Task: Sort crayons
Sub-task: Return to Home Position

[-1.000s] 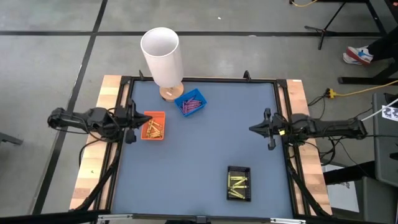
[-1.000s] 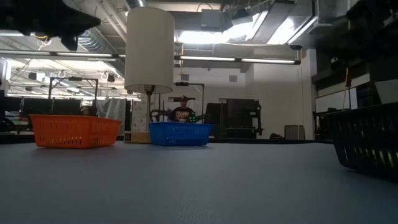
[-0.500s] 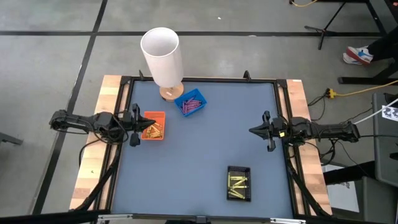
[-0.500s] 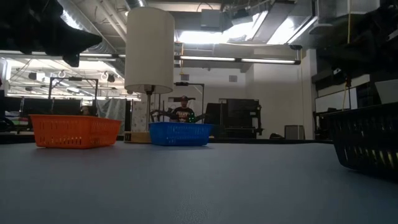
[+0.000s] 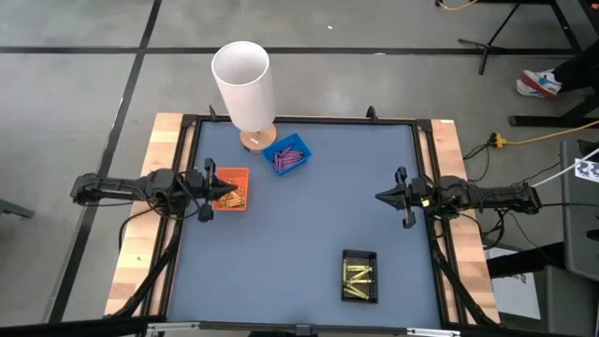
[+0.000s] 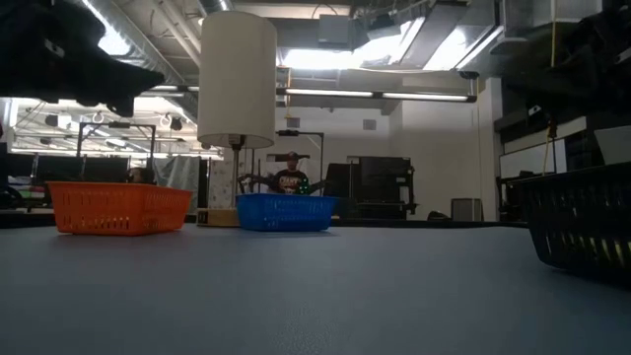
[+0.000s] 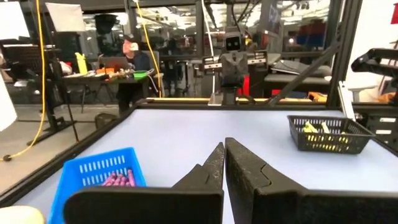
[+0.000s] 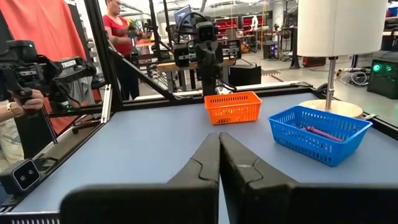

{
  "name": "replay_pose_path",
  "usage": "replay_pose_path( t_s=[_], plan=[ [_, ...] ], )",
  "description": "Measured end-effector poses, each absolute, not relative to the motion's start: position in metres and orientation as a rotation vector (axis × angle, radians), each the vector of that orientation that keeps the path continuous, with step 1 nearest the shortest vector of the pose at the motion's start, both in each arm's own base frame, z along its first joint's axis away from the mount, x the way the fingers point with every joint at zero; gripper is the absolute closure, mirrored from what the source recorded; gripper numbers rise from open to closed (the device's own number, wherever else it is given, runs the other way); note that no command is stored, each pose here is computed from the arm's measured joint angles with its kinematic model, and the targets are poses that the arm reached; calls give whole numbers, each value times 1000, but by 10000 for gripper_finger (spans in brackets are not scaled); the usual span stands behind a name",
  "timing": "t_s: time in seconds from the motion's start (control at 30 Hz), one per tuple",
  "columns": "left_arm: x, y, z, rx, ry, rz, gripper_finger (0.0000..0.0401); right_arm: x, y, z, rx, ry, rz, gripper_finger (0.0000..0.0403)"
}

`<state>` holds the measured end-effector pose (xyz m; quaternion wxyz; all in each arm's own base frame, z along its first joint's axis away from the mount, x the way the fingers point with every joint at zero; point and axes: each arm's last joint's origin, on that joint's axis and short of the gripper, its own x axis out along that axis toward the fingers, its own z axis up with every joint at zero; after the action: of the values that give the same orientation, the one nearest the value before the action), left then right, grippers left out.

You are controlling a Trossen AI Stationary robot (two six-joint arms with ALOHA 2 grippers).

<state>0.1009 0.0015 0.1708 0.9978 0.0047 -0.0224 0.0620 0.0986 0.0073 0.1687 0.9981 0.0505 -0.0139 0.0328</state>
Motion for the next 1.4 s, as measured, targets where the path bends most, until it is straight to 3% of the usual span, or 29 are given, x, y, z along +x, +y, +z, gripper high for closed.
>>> replay_pose_path(
  t_s=[0.33,1.4],
  plan=[
    [100,13,162,0,45,153,401,99,8,166,69,0,72,400],
    [100,16,162,8,45,189,401,99,8,165,69,10,72,400]
  ],
)
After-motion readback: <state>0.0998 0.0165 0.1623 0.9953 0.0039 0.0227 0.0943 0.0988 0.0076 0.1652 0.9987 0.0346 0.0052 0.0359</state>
